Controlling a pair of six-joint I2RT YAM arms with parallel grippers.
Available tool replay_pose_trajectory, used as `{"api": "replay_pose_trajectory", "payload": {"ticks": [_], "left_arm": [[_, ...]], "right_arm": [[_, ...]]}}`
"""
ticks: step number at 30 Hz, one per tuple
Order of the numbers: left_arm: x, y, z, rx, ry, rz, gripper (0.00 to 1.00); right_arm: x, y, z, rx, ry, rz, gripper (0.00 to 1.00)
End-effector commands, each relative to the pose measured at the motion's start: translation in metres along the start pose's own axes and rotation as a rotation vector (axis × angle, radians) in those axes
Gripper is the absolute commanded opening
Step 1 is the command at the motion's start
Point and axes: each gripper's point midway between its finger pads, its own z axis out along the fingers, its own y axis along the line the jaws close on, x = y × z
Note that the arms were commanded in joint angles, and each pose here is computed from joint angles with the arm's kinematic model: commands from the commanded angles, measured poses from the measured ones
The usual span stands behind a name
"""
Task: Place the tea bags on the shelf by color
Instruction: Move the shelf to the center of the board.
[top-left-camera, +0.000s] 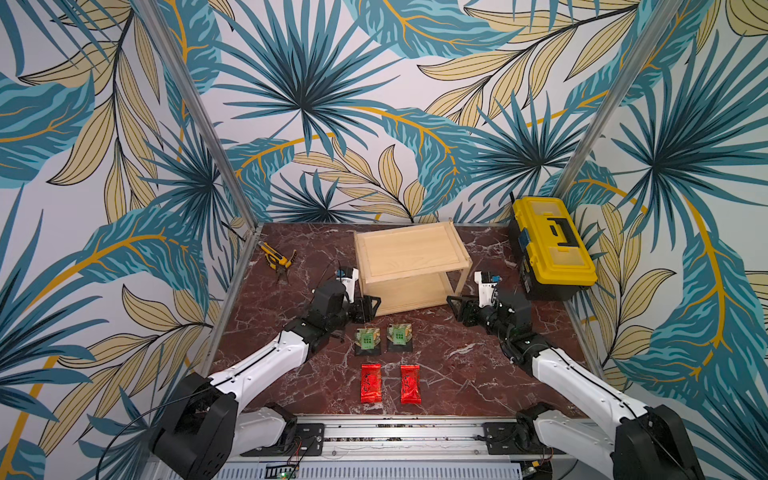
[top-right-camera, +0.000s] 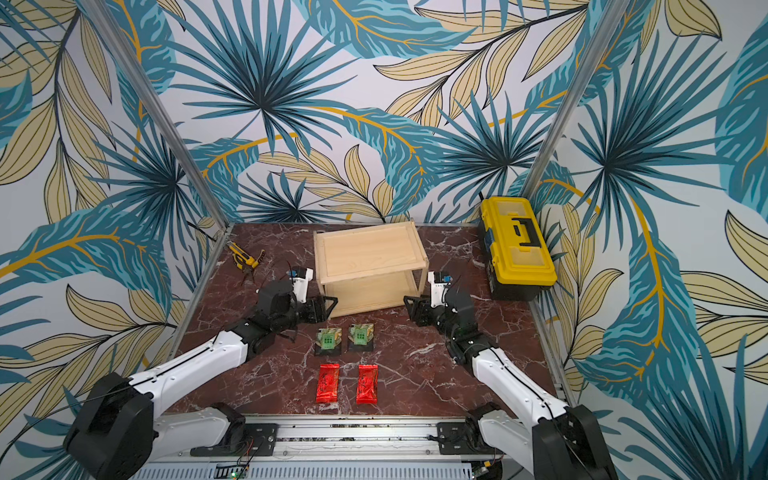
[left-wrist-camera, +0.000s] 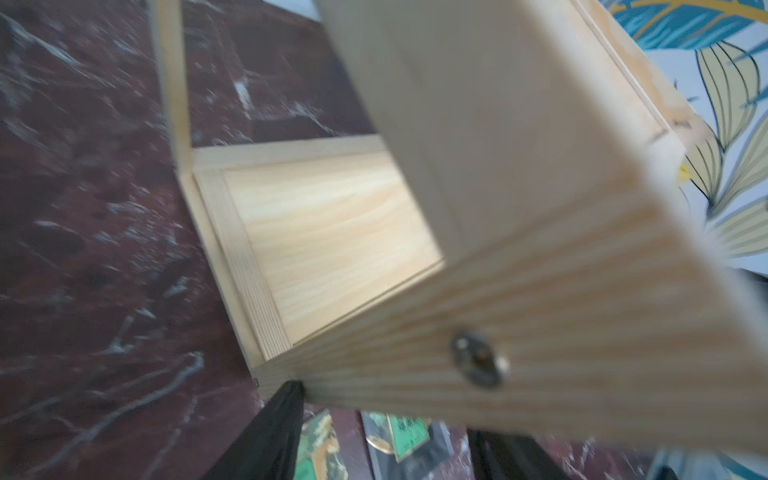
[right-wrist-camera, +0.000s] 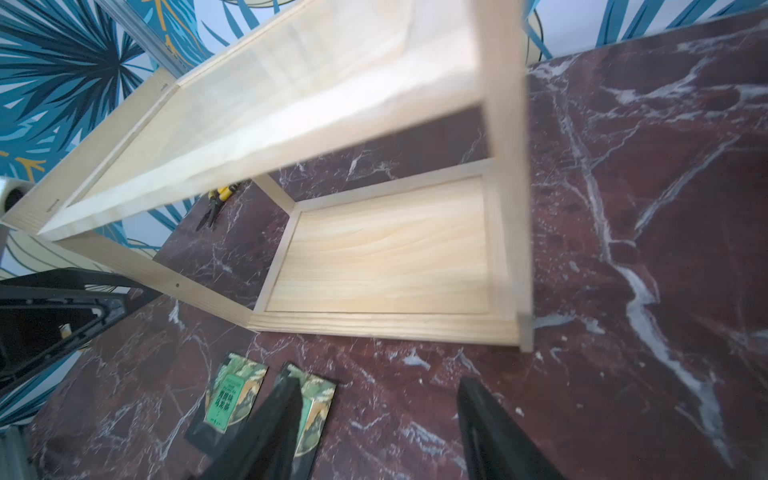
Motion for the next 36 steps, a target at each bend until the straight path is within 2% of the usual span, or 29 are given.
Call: {"api": "replay_pose_trajectory", "payload": {"ticks": [1, 4, 6, 8, 11, 14, 19, 22, 30, 36], "left_arm": [[0.044, -0.017, 0.006, 0.073, 0.118, 0.004, 0.63], [0.054, -0.009, 0.01, 0.025, 0.141, -0.006, 0.62], [0.045, -0.004, 0.007, -0.017, 0.107, 0.008, 0.64], [0.027, 0.004, 0.001, -0.094, 0.039, 0.013, 0.65], [-0.014, 0.015, -0.007, -0.203, -0.125, 0.026, 0.66], [-0.047, 0.015, -0.004, -0.226, -0.218, 0.046, 0.69], [-0.077, 0.024, 0.018, -0.259, -0.236, 0.057, 0.69], [-0.093, 0.039, 0.019, -0.291, -0.273, 0.04, 0.68], [-0.113, 0.073, 0.025, -0.332, -0.312, -0.02, 0.65], [-0.125, 0.084, 0.031, -0.335, -0.325, -0.049, 0.65]], "right_arm": [[0.034, -0.001, -0.001, -0.01, 0.077, 0.04, 0.65], [0.036, -0.003, 0.004, 0.003, 0.045, 0.023, 0.65], [0.039, -0.006, 0.014, 0.015, 0.085, 0.018, 0.65], [0.042, -0.004, 0.023, 0.001, 0.118, 0.035, 0.65], [0.045, 0.0, 0.026, -0.033, 0.11, 0.06, 0.65], [0.041, -0.005, 0.021, 0.004, 0.097, 0.047, 0.65], [0.005, -0.017, -0.006, 0.127, -0.01, -0.002, 0.68], [-0.022, -0.028, -0.012, 0.157, -0.066, -0.008, 0.68], [-0.069, -0.028, 0.033, 0.069, -0.065, 0.03, 0.6], [-0.073, -0.023, 0.059, 0.007, -0.037, 0.064, 0.52]]}}
